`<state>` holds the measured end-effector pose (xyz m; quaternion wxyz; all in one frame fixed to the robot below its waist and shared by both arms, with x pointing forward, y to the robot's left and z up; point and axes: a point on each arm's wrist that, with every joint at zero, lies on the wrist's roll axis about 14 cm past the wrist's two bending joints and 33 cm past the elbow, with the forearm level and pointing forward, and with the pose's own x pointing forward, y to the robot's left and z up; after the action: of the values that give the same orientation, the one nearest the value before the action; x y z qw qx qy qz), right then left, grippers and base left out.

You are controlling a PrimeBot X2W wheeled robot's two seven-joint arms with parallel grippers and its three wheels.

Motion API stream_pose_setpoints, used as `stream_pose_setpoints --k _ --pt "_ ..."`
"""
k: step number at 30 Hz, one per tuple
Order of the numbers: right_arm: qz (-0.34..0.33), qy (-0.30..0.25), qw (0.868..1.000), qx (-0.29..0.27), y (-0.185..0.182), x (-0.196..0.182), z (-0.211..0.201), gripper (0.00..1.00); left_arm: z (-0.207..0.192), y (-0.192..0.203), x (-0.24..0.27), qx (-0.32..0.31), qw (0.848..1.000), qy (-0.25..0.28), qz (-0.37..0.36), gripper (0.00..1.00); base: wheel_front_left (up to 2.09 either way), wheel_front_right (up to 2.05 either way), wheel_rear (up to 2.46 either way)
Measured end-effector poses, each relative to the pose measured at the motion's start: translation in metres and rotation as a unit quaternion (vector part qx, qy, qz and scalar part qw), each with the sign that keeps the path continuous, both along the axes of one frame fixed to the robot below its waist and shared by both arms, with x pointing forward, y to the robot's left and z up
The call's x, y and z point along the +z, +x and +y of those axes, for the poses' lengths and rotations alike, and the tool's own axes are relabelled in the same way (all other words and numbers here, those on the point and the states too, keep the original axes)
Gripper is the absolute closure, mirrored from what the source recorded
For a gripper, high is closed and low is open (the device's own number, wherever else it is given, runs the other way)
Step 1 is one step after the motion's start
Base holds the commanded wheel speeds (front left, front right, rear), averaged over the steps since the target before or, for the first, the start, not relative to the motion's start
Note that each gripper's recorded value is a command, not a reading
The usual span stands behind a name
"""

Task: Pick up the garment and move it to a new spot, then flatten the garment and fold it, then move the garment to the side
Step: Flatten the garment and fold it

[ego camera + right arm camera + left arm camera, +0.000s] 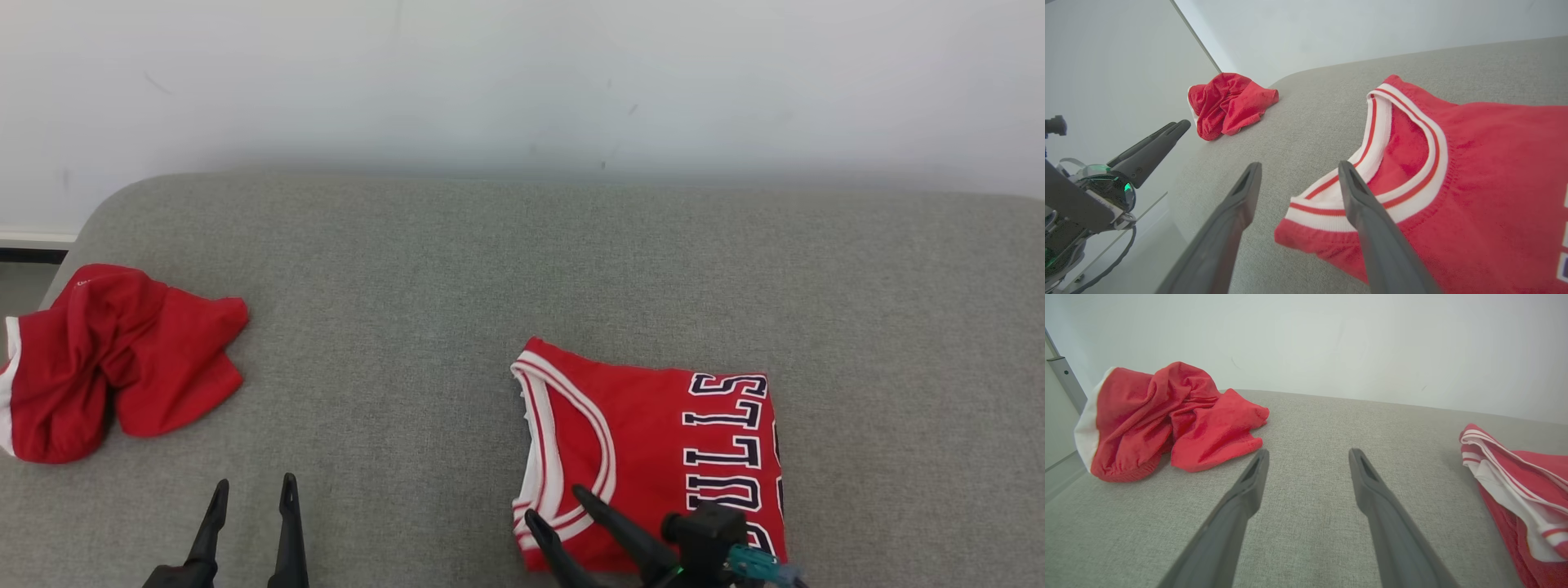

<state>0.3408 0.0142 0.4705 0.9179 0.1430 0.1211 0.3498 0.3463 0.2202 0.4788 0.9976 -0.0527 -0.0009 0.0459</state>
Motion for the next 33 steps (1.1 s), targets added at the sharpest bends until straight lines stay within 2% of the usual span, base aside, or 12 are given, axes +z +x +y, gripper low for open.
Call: stream_pose_setpoints --k 3,7,14,24,28,33 --pt "-0.031 0.02 0.999 -0.018 0.009 0.013 -0.006 0.0 0.002 -0.001 0.001 0.002 1.0 0.001 -0.002 0.0 0.0 0.0 0.0" --pt "-0.079 0.041 0.994 -0.068 0.028 0.036 -0.033 0.0 0.003 0.0 0.004 0.003 1.0 0.002 -0.006 0.0 0.0 0.0 0.0" --pt "-0.151 0.022 0.971 -0.184 0.052 0.064 -0.109 0.0 -0.004 0.001 0.007 -0.009 1.0 0.006 -0.012 0.0 0.0 0.0 0.0" --pt "-0.172 -0.02 0.938 -0.302 0.034 0.065 -0.186 0.0 -0.013 0.005 0.013 -0.021 0.999 0.018 -0.02 0.0 0.0 0.0 0.0" --pt "-0.162 -0.027 0.929 -0.332 0.022 0.058 -0.205 0.0 -0.015 0.007 0.015 -0.026 0.999 0.023 -0.023 0.0 0.0 0.0 0.0" --pt "-0.155 -0.038 0.926 -0.343 0.01 0.051 -0.213 0.0 -0.019 0.008 0.017 -0.034 0.999 0.031 -0.026 0.0 0.0 0.0 0.0"
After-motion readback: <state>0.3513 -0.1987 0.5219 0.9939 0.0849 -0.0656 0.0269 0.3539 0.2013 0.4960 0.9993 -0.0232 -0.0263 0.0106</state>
